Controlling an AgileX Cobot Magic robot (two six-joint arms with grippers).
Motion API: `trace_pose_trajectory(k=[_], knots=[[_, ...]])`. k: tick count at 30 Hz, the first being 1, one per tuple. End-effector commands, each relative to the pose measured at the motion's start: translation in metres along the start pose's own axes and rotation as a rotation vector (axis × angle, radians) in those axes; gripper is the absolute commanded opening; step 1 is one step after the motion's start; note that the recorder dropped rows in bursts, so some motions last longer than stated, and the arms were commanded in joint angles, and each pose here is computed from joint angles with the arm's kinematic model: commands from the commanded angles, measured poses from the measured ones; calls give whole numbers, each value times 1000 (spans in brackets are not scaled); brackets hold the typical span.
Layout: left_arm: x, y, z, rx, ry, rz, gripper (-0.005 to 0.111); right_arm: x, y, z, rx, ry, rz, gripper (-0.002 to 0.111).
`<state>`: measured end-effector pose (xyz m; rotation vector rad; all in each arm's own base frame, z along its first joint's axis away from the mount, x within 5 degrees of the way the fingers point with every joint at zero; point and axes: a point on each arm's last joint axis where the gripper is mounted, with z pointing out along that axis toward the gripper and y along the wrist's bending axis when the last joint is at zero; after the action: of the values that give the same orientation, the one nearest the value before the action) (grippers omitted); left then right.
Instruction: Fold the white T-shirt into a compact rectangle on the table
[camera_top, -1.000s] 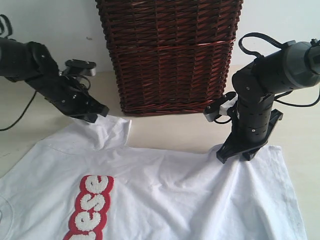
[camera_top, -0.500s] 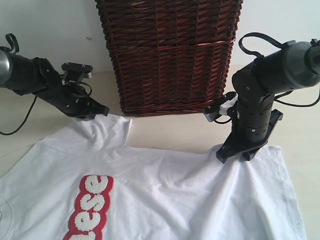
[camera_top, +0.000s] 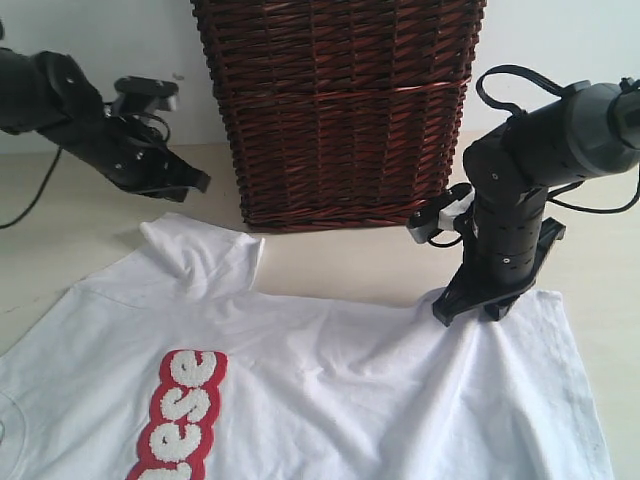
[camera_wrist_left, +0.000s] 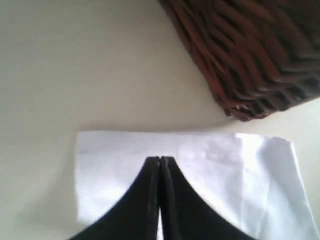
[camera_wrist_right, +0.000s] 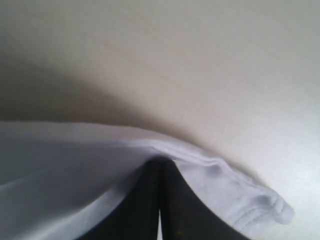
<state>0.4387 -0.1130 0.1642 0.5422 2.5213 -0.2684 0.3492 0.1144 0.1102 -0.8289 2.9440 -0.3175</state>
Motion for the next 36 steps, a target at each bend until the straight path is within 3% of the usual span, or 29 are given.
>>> trace_pose_trajectory(k=[1,6,12,17,20,26,29,36], knots=[[17,11,-19,-24,16,-108,0,-6,-4,-11,-3,-55,22,0],[48,1,-13,-7,88,-152,0,-8,-5,-43,-54,-162,89,0],[81,-17,-4,38,231,-129,0,-7,4,-71,-170,-239,80,0],[96,-24,-1,40,276,-106,0,-1,10,-74,-242,-193,88,0],[97,-19,-1,20,278,-118,0,10,12,-62,-230,-88,55,0],[110,11,-9,-105,373,-197,0,41,-8,-34,-37,102,115,0],[113,21,-11,-126,385,-246,0,52,-18,-16,-48,127,174,0],[119,20,-11,-121,414,-247,0,45,-22,8,-87,68,229,0]])
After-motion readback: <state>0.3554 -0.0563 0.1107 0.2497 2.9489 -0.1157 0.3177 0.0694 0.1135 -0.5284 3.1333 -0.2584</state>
